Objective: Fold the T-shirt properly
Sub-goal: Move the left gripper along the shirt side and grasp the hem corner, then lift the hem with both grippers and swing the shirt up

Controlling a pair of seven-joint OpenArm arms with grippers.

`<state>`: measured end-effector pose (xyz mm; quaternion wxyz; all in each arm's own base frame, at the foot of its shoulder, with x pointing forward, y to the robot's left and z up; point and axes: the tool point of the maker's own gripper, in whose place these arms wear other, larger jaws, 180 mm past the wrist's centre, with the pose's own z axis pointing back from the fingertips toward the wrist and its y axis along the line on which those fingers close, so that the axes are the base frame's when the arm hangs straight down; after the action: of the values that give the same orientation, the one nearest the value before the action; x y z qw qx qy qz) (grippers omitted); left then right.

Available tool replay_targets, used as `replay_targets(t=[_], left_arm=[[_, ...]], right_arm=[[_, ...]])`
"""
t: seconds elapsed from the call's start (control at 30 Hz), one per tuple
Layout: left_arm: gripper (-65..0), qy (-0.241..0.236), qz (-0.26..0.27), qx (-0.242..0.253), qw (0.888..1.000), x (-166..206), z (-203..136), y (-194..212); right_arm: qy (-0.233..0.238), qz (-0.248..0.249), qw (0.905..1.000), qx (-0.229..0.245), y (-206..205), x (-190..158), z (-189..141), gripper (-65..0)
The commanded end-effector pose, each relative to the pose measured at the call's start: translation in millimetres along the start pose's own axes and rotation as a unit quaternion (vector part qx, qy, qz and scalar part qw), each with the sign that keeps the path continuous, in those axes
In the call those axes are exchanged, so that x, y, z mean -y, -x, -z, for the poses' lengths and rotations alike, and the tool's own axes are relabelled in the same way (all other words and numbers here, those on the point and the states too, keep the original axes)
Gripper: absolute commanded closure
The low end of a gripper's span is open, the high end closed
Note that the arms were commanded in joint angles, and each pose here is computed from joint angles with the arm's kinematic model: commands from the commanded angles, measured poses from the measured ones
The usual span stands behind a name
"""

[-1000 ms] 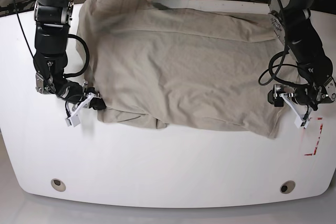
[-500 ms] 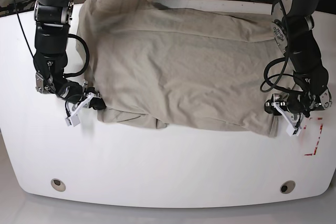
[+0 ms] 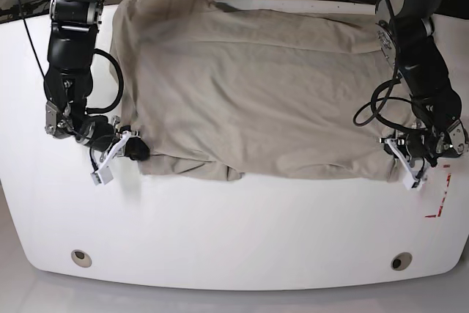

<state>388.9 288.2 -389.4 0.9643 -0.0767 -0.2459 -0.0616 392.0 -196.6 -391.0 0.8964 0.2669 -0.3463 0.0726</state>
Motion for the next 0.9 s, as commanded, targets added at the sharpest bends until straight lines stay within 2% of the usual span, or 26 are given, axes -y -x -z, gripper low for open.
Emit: replay_targets(t=[0.0,0.13,0.3,0.47,0.63,0.87], left_arm=[[-0.1,-0.042,0.028,0.049,0.998,-11,-32,-32],[-0.1,-0.082,0.054,0.054,0.994,-14,-56,-33],[-0.1,-0.103,0.095,0.071,0.988,1,-69,-40],[-0.1,-0.120,0.111,0.084,0.983,4,-80,-43],[-0.1,-0.138,0.134,0.113,0.975,16,-99,-62],[-0.1,-0.188,0.174,0.177,0.950,30,-155,-112]], right_arm=[[0.008,-0.025,0.9989,0.038,-33,2,-20,0.0],[0.011,-0.031,0.9988,0.036,-36,2,-24,0.0],[0.015,-0.034,0.9989,0.028,-36,5,-28,0.0],[0.018,-0.059,0.9969,0.048,-54,-2,-36,0.0],[0.026,-0.109,0.9920,0.058,-90,-15,-49,0.0],[0.055,-0.159,0.9814,0.091,-162,-16,-86,0.0]])
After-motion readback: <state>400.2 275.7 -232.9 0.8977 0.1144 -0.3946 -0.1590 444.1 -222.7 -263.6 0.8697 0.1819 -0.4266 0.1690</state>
